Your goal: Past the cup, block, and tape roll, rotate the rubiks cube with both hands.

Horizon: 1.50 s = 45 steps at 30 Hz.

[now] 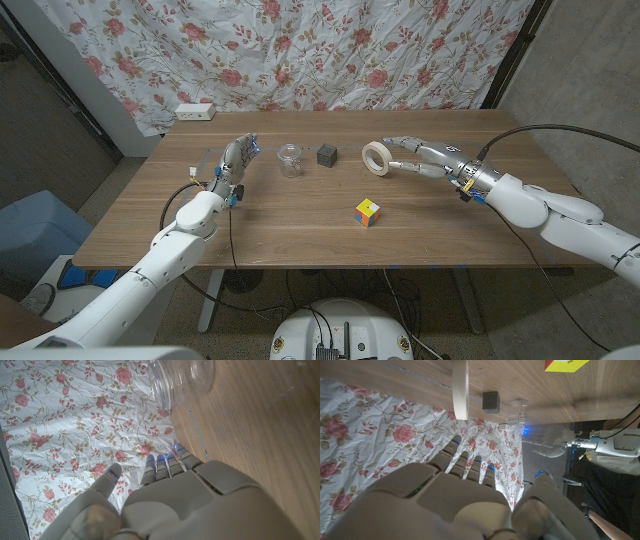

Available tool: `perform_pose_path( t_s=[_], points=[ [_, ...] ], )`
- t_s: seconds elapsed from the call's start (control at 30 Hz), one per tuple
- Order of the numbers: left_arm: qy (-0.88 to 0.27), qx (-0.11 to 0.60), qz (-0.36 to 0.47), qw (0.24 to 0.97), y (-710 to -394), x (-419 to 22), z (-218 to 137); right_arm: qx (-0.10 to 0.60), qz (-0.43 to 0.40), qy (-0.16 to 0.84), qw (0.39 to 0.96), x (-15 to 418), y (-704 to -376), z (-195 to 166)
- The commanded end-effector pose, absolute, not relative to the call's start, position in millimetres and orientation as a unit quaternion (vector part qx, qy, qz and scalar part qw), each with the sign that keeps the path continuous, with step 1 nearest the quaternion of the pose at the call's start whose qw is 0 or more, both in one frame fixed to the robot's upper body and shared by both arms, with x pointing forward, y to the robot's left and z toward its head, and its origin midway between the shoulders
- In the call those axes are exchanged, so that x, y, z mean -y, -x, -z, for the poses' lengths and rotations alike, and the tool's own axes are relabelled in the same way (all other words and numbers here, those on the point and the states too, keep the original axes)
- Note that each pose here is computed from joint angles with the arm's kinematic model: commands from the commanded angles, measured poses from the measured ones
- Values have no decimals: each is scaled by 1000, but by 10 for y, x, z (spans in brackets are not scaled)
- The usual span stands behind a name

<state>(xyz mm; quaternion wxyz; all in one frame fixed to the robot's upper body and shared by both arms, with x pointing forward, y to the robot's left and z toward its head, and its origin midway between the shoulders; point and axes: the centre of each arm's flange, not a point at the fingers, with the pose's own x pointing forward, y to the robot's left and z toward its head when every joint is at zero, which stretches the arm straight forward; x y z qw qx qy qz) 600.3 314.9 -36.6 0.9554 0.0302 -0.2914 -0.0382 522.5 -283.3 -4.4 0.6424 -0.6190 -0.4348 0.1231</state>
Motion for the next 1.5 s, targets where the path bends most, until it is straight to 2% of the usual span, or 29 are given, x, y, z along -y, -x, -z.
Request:
perform_pose_path(
  t_s=[0.03,0.57,1.5],
  points=[
    [-34,290,27,956,-5948,-3158,336,414,-168,672,591,2847,-5206,27],
    [-33,284,11,958,-5967,-3226,352,335,-232,728,552,2637,-5128,-180],
    [-28,279,0,960,-5993,-3302,393,268,-235,808,470,2192,-4981,-279]
  ],
)
